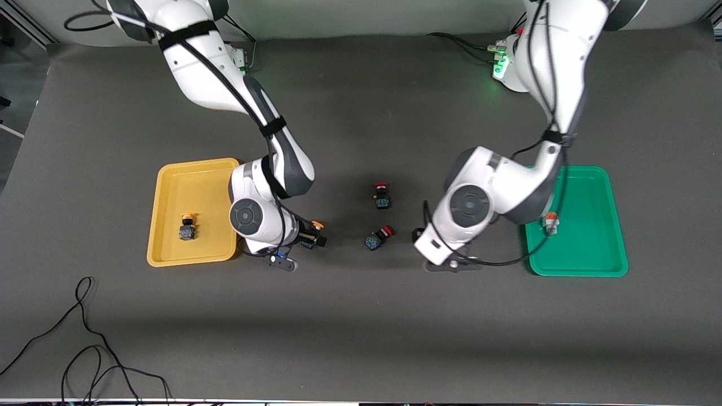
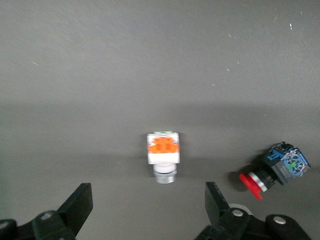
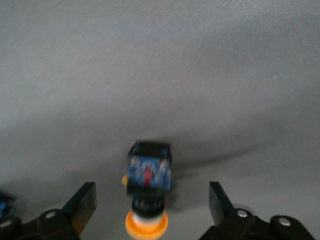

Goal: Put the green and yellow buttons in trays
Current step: 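Grasp a second yellow button with the right gripper while the left grasps green, then place the yellow button in the yellow tray while the left gripper places green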

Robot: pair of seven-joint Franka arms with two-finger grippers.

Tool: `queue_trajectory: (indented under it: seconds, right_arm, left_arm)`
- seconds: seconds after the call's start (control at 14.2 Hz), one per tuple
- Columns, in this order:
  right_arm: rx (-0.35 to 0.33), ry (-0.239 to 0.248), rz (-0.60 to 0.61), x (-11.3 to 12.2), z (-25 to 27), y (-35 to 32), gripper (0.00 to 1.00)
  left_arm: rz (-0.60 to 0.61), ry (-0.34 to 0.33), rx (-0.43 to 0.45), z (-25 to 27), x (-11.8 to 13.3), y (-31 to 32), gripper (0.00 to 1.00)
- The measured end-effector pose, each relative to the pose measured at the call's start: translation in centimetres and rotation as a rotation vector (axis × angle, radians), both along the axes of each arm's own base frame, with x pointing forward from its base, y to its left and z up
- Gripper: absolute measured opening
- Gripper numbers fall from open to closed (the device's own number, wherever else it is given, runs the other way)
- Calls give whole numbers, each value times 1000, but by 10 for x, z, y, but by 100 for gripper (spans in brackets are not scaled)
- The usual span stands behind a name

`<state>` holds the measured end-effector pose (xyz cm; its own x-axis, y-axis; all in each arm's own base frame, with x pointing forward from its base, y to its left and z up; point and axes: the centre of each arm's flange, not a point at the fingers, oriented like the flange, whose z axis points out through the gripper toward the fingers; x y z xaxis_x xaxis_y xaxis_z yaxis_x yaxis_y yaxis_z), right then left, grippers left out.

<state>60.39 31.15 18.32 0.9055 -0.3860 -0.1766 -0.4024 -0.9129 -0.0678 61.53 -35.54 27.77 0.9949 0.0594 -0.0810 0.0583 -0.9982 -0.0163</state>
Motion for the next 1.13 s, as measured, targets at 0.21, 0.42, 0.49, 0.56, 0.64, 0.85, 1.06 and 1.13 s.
queue_trajectory:
  seconds: [0.21, 0.42, 0.49, 0.56, 0.64, 0.85, 1.06, 1.13]
  right_arm:
    - [9, -14, -13, 2, -8, 3, 84]
    - [10, -14, -13, 1, -9, 4, 51]
    - [11, -17, -9, 1, -8, 7, 41]
    - [15, -22, -4, 1, -6, 11, 41]
    - [18, -29, -1, 2, -2, 13, 41]
    - [36, -34, 1, 16, 44, 9, 41]
    - [65, 14, 50, 31, 153, -34, 41]
    - [80, 25, 72, 31, 191, -57, 41]
  left_arm:
    - [26, 1, -2, -51, 1, -4, 100]
    - [43, 7, -1, -93, 2, 0, 93]
    - [58, 10, 1, -97, 1, -1, 80]
    - [72, 11, 2, -98, 0, -2, 69]
    - [82, 11, 2, -98, -1, -3, 56]
    - [99, 7, 1, -93, 2, -4, 41]
    - [114, 33, 26, -56, 11, 5, 41]
    - [127, 41, 32, -31, 16, 16, 41]
